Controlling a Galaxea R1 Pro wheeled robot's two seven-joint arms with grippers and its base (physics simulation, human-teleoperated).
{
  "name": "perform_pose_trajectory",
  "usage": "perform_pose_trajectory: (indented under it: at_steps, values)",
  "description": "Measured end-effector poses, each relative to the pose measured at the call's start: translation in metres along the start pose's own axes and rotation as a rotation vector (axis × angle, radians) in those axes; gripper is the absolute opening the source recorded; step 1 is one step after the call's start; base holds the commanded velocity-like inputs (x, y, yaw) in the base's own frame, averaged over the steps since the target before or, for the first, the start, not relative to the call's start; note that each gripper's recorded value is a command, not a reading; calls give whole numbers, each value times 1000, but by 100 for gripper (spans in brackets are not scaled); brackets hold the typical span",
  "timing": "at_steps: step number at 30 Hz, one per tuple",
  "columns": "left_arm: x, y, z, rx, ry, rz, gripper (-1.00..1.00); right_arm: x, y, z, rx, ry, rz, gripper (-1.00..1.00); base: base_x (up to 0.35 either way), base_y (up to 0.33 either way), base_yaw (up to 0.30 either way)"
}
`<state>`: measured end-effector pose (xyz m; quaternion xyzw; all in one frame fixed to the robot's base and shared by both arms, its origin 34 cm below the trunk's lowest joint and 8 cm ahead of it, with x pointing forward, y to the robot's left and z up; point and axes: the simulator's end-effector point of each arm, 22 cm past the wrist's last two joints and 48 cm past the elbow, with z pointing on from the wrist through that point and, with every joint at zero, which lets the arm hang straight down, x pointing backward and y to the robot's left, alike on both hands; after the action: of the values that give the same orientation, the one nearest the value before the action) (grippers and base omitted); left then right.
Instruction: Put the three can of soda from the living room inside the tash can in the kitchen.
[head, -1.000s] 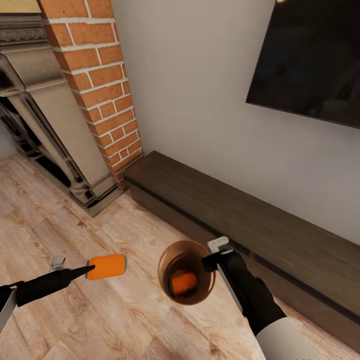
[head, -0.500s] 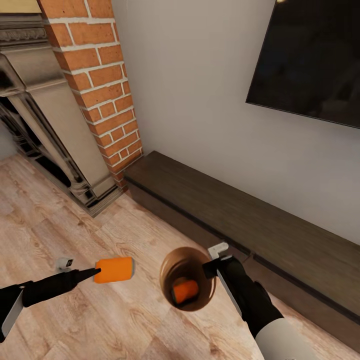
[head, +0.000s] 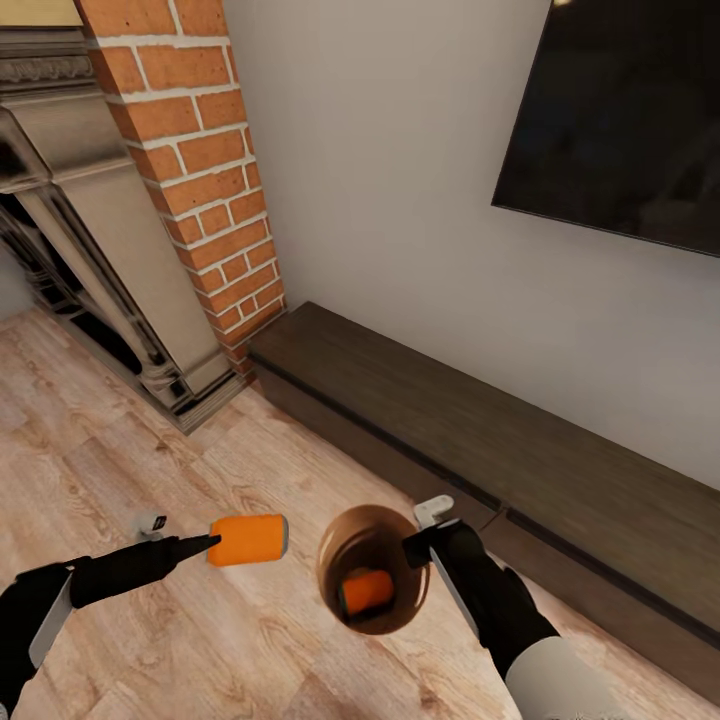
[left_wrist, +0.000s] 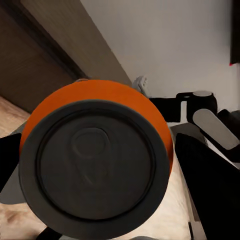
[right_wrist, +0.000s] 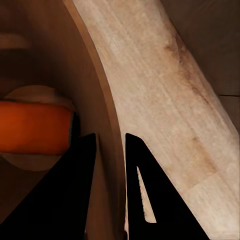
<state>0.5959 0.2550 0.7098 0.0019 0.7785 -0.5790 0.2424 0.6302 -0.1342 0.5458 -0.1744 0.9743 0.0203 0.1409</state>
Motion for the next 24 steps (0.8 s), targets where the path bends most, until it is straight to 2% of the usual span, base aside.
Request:
perform_pose_trajectory:
  at_steps: [6,11,24]
  values:
    - [-2,-13,11,25,27,9,-100,4,-2,7,6,28,-9,-100,0,0,0]
    - [2,-16,18,39,34,5,-100,2,-3,10,7,17,-11,-100,0,0,0]
    - [30,-38,65,133,81,-30,-100,5,-5,16,8,26,-14,-100,0,0,0]
